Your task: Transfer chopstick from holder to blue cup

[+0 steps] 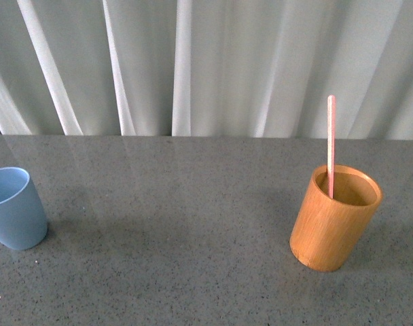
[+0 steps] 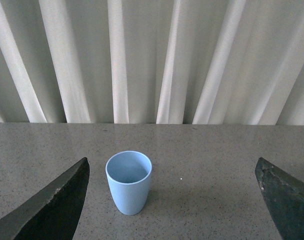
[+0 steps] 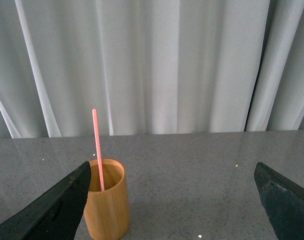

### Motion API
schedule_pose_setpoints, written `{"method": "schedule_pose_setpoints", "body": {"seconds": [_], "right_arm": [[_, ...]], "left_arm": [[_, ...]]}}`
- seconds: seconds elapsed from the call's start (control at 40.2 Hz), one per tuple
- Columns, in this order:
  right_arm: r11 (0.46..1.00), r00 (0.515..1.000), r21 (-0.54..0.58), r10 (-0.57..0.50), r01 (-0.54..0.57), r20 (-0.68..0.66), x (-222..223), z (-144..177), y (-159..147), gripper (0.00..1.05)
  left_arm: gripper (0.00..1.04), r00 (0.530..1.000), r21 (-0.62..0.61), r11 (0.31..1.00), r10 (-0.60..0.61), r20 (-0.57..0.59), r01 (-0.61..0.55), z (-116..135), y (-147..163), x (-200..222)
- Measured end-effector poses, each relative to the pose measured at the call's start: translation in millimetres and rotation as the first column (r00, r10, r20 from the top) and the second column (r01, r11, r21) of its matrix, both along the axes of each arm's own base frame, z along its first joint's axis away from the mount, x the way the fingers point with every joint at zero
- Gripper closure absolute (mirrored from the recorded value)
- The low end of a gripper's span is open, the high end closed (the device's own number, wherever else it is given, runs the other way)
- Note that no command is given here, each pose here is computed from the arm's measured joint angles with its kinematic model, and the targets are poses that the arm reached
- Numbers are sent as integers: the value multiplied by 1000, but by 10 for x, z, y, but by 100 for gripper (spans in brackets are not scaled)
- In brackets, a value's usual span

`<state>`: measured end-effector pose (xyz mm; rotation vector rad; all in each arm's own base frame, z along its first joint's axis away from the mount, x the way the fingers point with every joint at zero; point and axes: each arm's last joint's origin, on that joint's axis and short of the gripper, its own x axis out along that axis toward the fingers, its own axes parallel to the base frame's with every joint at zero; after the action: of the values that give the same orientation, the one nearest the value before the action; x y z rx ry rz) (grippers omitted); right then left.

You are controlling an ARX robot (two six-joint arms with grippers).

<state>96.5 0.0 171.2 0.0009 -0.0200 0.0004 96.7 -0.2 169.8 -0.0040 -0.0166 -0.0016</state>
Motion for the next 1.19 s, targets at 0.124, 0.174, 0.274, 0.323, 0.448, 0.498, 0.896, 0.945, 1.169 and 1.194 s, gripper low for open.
{"method": "schedule_pose_setpoints", "body": {"seconds": [0.124, 0.174, 0.274, 0.323, 0.448, 0.498, 0.896, 0.945, 1.169, 1.194], "right_arm": [[1000, 1000, 0, 0, 0, 0, 0, 0, 0, 10], [1000, 1000, 0, 0, 0, 0, 0, 0, 0, 10], [1000, 1000, 0, 0, 0, 0, 0, 0, 0, 10], [1000, 1000, 0, 0, 0, 0, 0, 0, 0, 10], [1000, 1000, 0, 0, 0, 0, 0, 0, 0, 10], [1000, 1000, 0, 0, 0, 0, 0, 0, 0, 10], [1000, 1000, 0, 0, 0, 0, 0, 0, 0, 10], [1000, 1000, 0, 0, 0, -1, 0, -1, 0, 10], [1000, 1000, 0, 0, 0, -1, 0, -1, 0, 10], [1000, 1000, 0, 0, 0, 0, 0, 0, 0, 10]], "left_arm": [[7, 1000, 0, 1000, 0, 0, 0, 0, 0, 0], [7, 1000, 0, 1000, 0, 0, 0, 0, 0, 0], [7, 1000, 0, 1000, 0, 0, 0, 0, 0, 0], [7, 1000, 0, 1000, 0, 0, 0, 0, 0, 0], [7, 1000, 0, 1000, 0, 0, 0, -1, 0, 0], [7, 1000, 0, 1000, 0, 0, 0, 0, 0, 0], [7, 860, -183, 890, 323, -395, -418, 175, 53, 336], [7, 864, -183, 893, 317, -390, -410, 356, 90, 493], [7, 745, -22, 890, 367, -557, -455, 593, 265, 1135], [7, 730, -11, 890, 366, -576, -455, 595, 281, 1191]]}}
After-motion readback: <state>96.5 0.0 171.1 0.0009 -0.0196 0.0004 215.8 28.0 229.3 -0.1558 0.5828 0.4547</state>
